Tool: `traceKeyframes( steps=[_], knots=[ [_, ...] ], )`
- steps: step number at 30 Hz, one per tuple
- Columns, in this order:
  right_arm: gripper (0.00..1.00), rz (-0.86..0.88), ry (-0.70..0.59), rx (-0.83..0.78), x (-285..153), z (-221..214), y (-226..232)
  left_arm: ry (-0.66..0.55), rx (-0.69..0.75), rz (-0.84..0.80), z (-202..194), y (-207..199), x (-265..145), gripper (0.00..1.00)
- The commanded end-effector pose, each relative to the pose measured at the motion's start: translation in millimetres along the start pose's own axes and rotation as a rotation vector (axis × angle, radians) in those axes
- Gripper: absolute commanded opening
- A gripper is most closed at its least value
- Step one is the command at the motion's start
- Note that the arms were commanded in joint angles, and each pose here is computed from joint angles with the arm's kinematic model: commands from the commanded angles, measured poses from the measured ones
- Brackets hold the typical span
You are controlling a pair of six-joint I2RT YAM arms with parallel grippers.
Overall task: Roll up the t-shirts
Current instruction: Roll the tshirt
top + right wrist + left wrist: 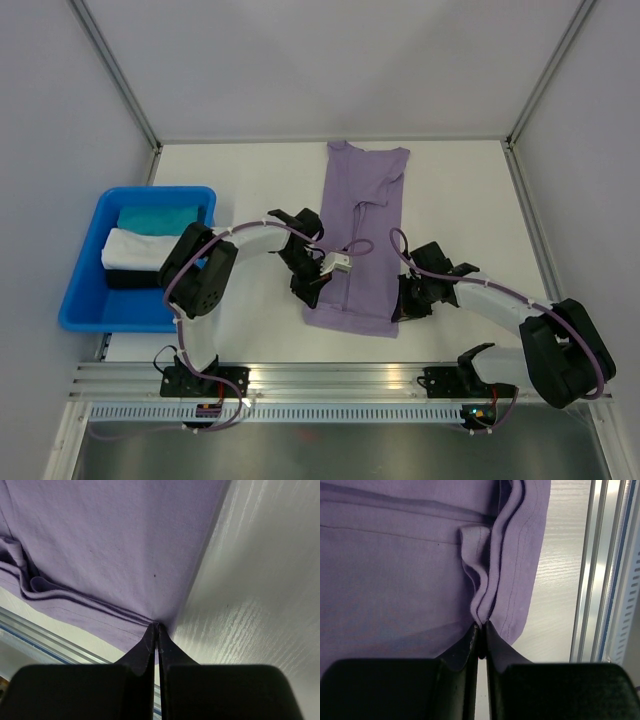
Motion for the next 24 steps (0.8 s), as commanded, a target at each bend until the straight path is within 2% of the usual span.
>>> traceKeyframes(
  steps=[1,3,6,7,10,11,15,16,19,24],
  knots=[
    [0.00,-0.047,-0.022,0.022,0,6,-1,-0.003,0.047,0.017,7,2,-1,0.15],
    [0.00,-0.052,-0.030,0.019,-1,8,0,-0.012,0.055,0.028,12,2,-4,0.18],
    [0.00,-0.062,-0.036,0.023,-1,11,0,-0.031,0.080,0.080,23,2,-17,0.29],
    [0.00,-0.061,-0.035,0.023,-1,12,0,-0.042,0.092,0.088,26,1,-20,0.36],
    [0.00,-0.051,-0.026,0.034,1,14,2,-0.110,0.155,0.112,31,-7,-39,0.48],
    [0.00,-0.049,-0.023,0.036,2,14,2,-0.123,0.170,0.112,28,-8,-41,0.49],
    [0.00,-0.040,-0.043,0.053,4,14,1,-0.243,0.199,0.209,27,-15,-60,0.51],
    [0.00,-0.037,-0.050,0.062,3,15,2,-0.290,0.255,0.252,31,-25,-72,0.50],
    [0.00,-0.028,-0.066,0.077,3,15,3,-0.334,0.401,0.347,25,-48,-76,0.51],
    [0.00,-0.007,-0.104,0.097,3,14,4,-0.191,0.502,0.349,-9,-75,-30,0.49]
  ],
)
Point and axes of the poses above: each gripper's point midway between its finger pads, its own x axis out along the fingers, its own y axis along the line the jaws close on, z = x × y, the point moved 10 cm from there along -x, back along the fingers, and after that the axes turned 9 degrees about -x, right-handed, at the moved point
